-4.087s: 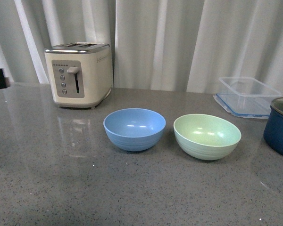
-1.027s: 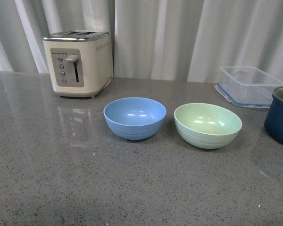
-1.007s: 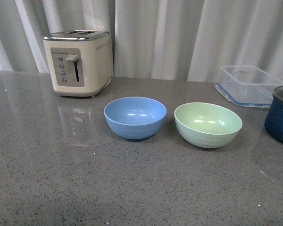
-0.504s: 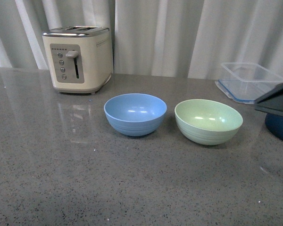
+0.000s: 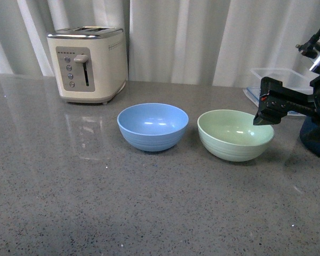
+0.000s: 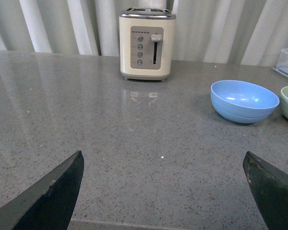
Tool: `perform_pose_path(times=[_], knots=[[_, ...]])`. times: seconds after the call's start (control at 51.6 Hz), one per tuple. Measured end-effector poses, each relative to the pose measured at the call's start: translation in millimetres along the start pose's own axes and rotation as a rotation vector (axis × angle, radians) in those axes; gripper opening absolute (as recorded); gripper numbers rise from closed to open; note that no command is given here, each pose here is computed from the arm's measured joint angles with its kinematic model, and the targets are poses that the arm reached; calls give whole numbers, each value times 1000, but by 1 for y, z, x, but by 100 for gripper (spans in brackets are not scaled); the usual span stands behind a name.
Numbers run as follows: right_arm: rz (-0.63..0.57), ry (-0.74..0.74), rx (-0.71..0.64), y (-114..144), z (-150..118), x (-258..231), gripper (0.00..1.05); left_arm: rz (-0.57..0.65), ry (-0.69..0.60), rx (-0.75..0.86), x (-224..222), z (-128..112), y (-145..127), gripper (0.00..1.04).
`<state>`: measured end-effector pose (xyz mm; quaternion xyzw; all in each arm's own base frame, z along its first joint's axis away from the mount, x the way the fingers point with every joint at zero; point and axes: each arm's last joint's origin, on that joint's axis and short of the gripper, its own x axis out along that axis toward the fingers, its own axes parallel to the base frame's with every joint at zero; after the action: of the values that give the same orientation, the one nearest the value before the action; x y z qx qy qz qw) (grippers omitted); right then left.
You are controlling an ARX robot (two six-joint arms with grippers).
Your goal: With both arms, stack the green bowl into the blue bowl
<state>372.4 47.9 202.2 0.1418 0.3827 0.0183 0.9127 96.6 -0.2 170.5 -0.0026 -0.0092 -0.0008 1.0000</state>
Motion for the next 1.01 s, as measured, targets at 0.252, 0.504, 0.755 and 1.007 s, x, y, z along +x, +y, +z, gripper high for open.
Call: perform_pose_path(times=[0.252, 0.504, 0.755, 1.007], knots=[[-59, 8, 23, -3, 9, 20, 83, 0, 0, 0, 0, 0, 0, 98], [-97, 20, 26, -5, 9, 32, 48, 0, 0, 0, 0, 0, 0, 98], [-103, 27, 31, -4, 9, 34, 0, 0, 0, 0, 0, 0, 0, 98], [-44, -35, 11, 15, 31, 8, 1, 0, 0, 0, 0, 0, 0, 98]])
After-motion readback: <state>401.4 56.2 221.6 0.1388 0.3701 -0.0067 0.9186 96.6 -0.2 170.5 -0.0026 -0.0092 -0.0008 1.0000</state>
